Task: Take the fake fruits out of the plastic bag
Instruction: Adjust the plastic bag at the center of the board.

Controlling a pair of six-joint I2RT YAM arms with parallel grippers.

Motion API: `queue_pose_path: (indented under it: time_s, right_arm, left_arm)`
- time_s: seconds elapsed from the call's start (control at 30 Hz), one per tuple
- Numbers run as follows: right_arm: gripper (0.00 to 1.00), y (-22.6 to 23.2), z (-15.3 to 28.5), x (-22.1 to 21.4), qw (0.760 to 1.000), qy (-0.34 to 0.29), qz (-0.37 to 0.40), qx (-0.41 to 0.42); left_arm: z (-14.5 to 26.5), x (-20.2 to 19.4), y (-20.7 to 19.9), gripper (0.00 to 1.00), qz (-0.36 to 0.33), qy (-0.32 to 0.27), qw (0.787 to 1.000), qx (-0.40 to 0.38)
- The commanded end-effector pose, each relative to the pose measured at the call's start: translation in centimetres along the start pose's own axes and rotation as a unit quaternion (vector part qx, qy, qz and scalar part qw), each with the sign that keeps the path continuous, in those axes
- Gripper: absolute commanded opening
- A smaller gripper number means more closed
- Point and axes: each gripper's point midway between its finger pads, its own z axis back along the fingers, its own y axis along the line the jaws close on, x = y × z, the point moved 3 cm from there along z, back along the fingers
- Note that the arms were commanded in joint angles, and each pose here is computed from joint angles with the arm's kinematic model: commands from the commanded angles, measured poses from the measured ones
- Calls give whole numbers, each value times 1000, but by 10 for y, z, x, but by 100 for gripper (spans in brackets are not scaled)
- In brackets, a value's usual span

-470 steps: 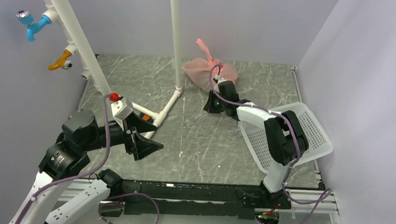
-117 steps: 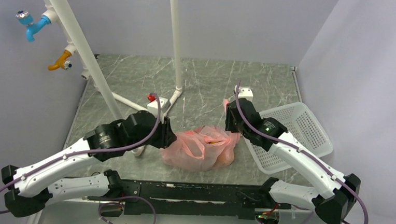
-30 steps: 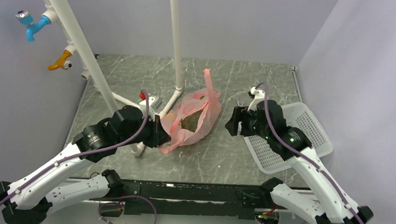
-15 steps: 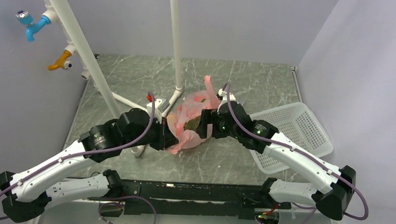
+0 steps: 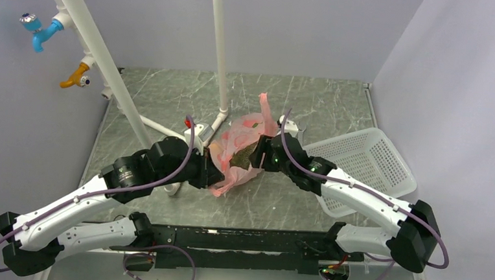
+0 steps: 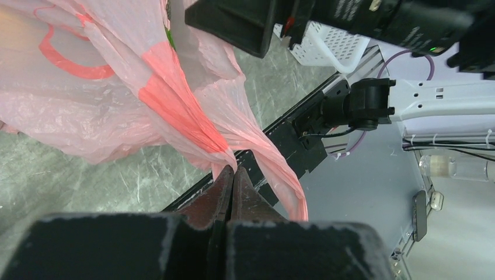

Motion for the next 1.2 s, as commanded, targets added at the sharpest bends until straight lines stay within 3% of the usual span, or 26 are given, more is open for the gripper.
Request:
queue_pose_path:
  time_s: [0.0, 0.1, 0.13, 0.27, 0.4, 0.57, 0.7, 0.77, 0.87, 0.93, 1.03, 1.17]
  right_arm:
    - [55, -19, -10, -16, 1000, -7, -7, 0]
    - [15, -46, -11, -41, 999, 19, -25, -23]
    - [8, -59, -6, -51, 998, 22, -33, -39]
    - [4, -87, 13, -70, 997, 7, -65, -50]
    - [14, -91, 24, -83, 998, 10, -60, -11]
    - [39, -73, 36, -84, 998, 43, 7, 50]
    - [56, -46, 58, -56, 992, 21, 60, 106]
    - [64, -29, 70, -37, 987, -7, 85, 140]
    - [76, 11, 88, -21, 960, -14, 142, 242]
    - [77, 33, 87, -24, 943, 11, 163, 289]
    - [76, 50, 75, -29, 938, 21, 166, 302]
    - [62, 50, 40, -44, 947, 23, 143, 286]
  left_arm:
    - [5, 2, -5, 0, 11, -12, 1000, -11]
    - [5, -3, -2, 0, 17, -11, 1000, -12]
    - [6, -5, 0, 0, 20, -12, 1000, -12]
    - [3, -18, 16, 0, 33, -14, 999, 5]
    - [-9, -43, 31, 0, 54, 5, 998, 11]
    - [-9, -53, 38, 0, 62, 11, 998, 18]
    - [-4, -52, 41, 0, 44, 22, 998, 42]
    - [-5, -55, 46, 0, 35, 35, 997, 64]
    - [-5, -62, 54, 0, 27, 53, 994, 96]
    - [-6, -66, 58, 0, 23, 61, 992, 111]
    - [-5, -71, 62, 0, 18, 68, 989, 129]
    - [-2, -75, 66, 0, 10, 76, 986, 149]
